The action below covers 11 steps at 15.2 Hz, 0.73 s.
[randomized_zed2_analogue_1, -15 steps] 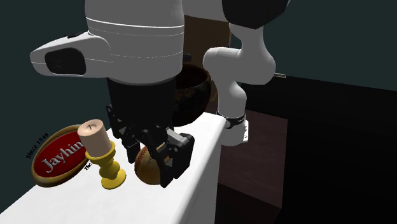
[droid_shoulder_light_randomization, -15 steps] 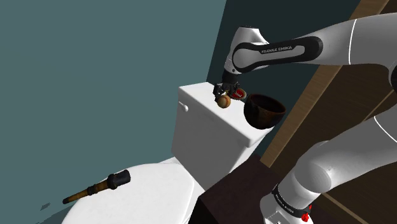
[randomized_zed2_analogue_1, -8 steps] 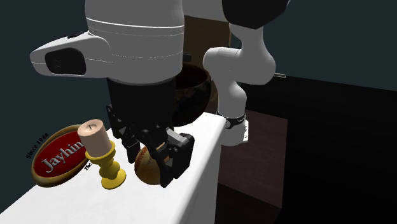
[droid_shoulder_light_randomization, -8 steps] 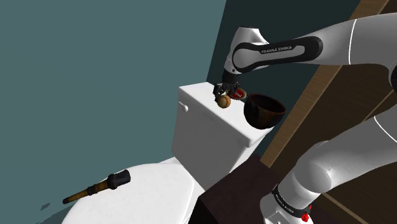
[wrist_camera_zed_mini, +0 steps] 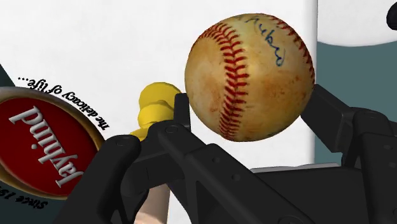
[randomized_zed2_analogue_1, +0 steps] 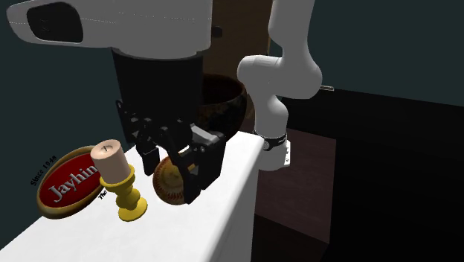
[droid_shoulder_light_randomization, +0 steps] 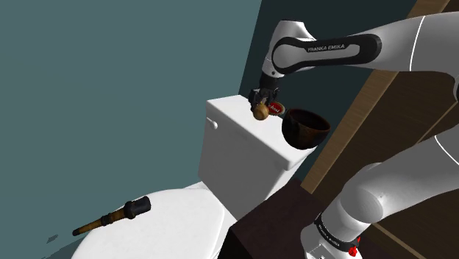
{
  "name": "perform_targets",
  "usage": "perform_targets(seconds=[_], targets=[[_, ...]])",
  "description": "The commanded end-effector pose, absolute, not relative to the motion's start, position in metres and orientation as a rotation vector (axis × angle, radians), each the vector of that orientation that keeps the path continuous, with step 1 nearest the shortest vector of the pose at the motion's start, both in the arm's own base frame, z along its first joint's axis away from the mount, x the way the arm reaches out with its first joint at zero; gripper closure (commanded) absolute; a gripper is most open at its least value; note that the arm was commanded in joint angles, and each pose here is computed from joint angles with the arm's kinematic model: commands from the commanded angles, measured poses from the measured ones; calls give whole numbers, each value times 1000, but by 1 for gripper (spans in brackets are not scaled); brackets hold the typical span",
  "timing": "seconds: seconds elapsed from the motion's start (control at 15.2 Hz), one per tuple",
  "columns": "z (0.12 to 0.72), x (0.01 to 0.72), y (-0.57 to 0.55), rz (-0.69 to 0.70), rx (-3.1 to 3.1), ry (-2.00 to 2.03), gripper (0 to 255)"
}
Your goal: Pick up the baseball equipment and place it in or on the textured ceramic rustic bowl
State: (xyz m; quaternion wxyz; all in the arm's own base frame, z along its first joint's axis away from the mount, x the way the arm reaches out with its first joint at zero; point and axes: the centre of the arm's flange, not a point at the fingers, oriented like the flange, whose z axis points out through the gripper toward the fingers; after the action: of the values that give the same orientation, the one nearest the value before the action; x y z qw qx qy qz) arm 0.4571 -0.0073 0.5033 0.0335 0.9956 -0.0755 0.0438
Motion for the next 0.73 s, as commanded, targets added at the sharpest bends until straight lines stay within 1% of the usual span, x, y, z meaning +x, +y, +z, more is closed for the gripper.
perform_targets(seconds=[0.0,0.66], targets=[[514,458,-6,134,3063,-232,255],[567,458,-6,134,3063,-232,255]])
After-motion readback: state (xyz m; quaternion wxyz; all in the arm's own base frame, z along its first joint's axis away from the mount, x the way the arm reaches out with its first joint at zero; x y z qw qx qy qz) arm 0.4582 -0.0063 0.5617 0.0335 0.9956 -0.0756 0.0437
